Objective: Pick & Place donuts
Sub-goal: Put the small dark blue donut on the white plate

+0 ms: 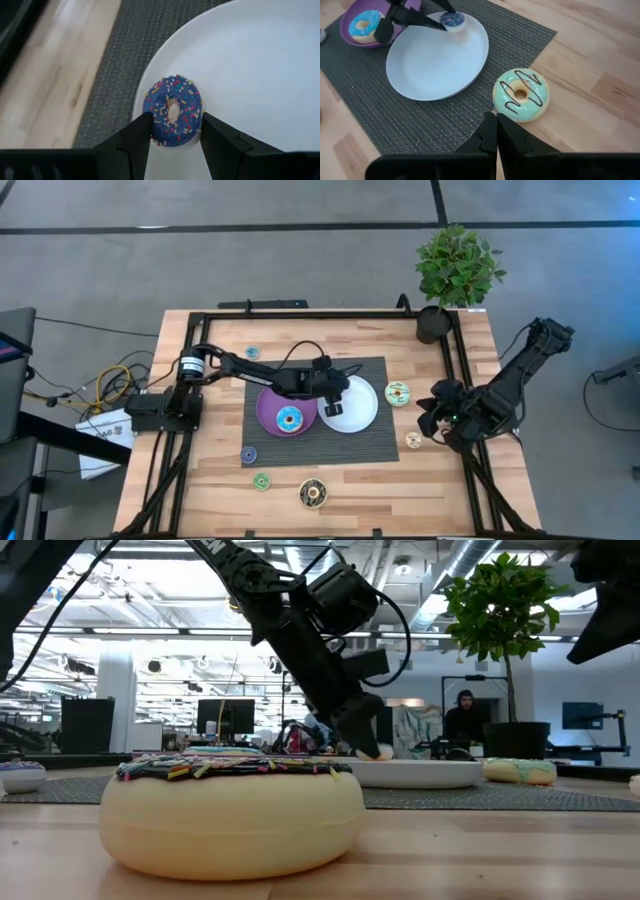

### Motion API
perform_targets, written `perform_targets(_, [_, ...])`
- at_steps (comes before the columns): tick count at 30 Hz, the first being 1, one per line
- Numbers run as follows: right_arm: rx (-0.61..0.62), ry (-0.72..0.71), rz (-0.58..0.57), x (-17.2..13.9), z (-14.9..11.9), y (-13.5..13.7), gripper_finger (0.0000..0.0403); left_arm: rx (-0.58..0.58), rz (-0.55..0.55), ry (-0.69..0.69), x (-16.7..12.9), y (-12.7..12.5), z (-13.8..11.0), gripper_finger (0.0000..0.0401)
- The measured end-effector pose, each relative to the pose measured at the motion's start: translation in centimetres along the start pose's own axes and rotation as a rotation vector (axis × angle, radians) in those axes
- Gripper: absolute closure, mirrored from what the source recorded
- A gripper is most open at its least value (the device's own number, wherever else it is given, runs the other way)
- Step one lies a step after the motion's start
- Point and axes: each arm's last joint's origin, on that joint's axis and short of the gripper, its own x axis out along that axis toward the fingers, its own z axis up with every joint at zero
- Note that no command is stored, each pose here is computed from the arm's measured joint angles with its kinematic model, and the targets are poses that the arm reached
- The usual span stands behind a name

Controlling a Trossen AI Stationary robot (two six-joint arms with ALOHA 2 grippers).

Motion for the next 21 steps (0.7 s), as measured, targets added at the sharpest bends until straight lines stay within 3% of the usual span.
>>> perform_targets(6, [-0.005, 0.001, 0.008, -0.14, -0.04, -0.10, 0.0403, 0.027, -0.097, -0.007, 0.00, -0.23, 0.03, 0.0249])
perform_targets(21, [-0.011, 0.002, 0.000, -0.14, -0.05, -0.20, 0.0403, 0.004, -0.047, 0.008, 0.73, -0.37, -0.48, 0.0249])
